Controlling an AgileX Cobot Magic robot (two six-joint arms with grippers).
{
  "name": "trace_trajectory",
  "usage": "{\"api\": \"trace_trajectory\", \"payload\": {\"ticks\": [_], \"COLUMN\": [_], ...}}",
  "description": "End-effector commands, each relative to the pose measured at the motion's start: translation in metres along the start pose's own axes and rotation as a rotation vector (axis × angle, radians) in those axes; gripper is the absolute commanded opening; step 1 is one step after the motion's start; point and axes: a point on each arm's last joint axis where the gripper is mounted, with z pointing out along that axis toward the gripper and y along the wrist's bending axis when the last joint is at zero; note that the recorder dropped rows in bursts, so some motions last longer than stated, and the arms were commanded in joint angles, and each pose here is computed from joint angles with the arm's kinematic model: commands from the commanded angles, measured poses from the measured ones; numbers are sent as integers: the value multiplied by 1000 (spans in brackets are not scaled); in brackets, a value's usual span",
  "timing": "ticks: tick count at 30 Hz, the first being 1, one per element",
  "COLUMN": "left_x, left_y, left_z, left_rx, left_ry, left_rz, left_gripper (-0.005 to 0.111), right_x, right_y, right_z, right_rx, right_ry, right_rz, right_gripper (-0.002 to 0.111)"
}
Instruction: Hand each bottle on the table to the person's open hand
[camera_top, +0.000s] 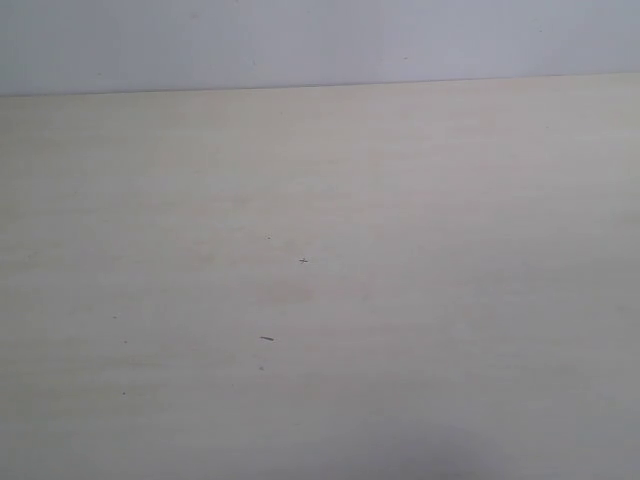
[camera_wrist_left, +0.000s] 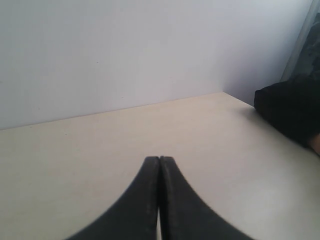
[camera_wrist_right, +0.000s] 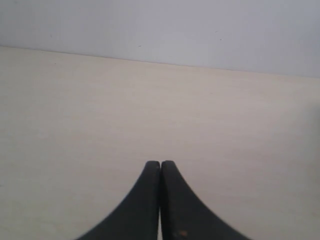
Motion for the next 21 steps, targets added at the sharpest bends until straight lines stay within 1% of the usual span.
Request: {"api": "trace_trajectory", "payload": {"ticks": [1,9,11,14,18,21], "left_x": [0,0,0,-1,-5,-7], "left_y": [1,1,3,9,20,23], "left_z": [-1,-1,-1,-7,-23,-33], "left_rx": [-6,-6,-27,-94,-258,-351], "left_ry": [-9,-9,-10,-23,-87,-123], "left_rz": [-6,-6,-8,36,36,38], "left_gripper": [0,0,0,0,0,0], "right_x": [1,1,1,1,1,1], "right_y": [0,0,0,0,0,0], "right_z": [0,0,0,0,0,0], "right_rx": [7,7,7,7,7,7], "right_ry": [-4,-4,-4,-4,-4,-4], "right_rz": [-6,-6,-6,-6,-6,-6], "right_gripper": [0,0,0,0,0,0]}}
